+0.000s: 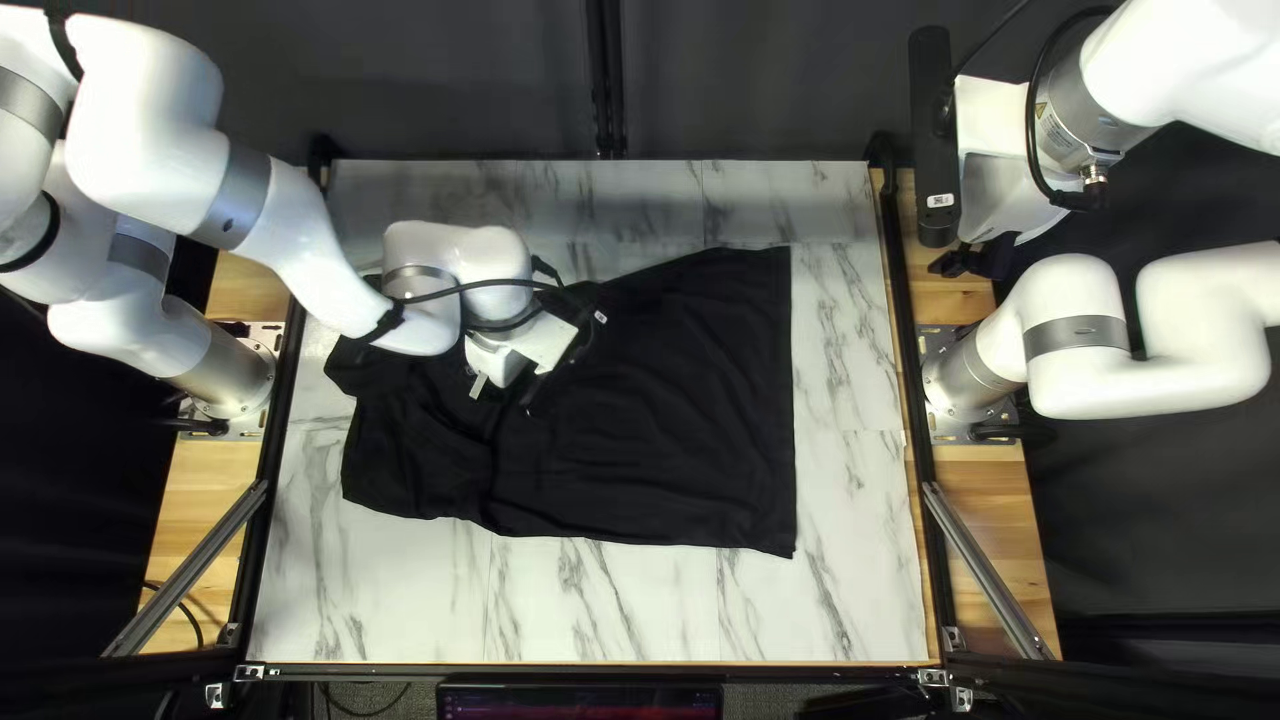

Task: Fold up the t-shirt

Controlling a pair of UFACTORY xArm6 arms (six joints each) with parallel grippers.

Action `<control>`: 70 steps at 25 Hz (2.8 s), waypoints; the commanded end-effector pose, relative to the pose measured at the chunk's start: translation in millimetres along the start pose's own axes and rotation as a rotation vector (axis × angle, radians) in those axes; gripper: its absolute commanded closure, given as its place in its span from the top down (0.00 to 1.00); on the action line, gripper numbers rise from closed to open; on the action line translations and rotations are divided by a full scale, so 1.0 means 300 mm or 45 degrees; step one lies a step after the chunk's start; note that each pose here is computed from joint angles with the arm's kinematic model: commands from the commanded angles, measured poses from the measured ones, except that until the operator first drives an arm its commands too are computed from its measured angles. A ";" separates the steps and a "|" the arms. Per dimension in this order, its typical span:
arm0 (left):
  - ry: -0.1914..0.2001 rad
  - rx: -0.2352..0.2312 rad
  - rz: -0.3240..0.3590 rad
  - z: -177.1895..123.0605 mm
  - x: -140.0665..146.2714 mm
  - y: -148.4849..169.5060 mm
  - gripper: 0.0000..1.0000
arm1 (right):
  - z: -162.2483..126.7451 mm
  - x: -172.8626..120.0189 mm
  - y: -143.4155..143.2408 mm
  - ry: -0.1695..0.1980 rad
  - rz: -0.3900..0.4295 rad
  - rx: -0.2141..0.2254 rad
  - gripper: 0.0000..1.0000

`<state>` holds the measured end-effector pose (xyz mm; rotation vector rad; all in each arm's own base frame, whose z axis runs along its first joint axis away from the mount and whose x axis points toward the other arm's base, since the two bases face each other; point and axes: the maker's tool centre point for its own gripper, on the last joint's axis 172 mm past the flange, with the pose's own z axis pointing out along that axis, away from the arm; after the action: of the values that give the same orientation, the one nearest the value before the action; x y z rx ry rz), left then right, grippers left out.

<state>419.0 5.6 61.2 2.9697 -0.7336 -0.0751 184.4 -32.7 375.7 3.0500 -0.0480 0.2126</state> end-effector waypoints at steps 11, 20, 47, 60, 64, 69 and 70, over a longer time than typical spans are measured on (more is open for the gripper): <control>-0.056 0.135 -0.113 0.049 -0.135 -0.141 1.00 | 0.000 0.000 0.000 0.000 0.000 0.000 1.00; -0.148 0.101 -0.079 0.082 -0.094 -0.147 1.00 | 0.000 0.000 0.000 0.000 0.000 0.000 1.00; -0.193 -0.016 0.056 0.092 -0.032 -0.072 1.00 | 0.000 0.000 0.000 0.000 0.000 0.000 1.00; -0.133 0.023 0.086 -0.005 0.017 -0.047 1.00 | 0.000 0.000 0.000 0.000 0.000 0.000 1.00; -0.146 0.059 0.048 0.030 -0.023 -0.111 1.00 | 0.000 0.000 0.000 0.000 0.000 0.000 1.00; -0.154 0.066 0.024 0.086 -0.056 -0.157 1.00 | 0.000 0.000 0.000 0.000 0.000 0.000 1.00; -0.155 0.069 0.020 0.090 -0.061 -0.164 1.00 | 0.000 0.000 0.000 0.000 0.000 0.000 1.00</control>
<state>425.0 50.1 35.2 3.0246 -0.7927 -0.2395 184.4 -32.7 375.7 3.0500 -0.0480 0.2126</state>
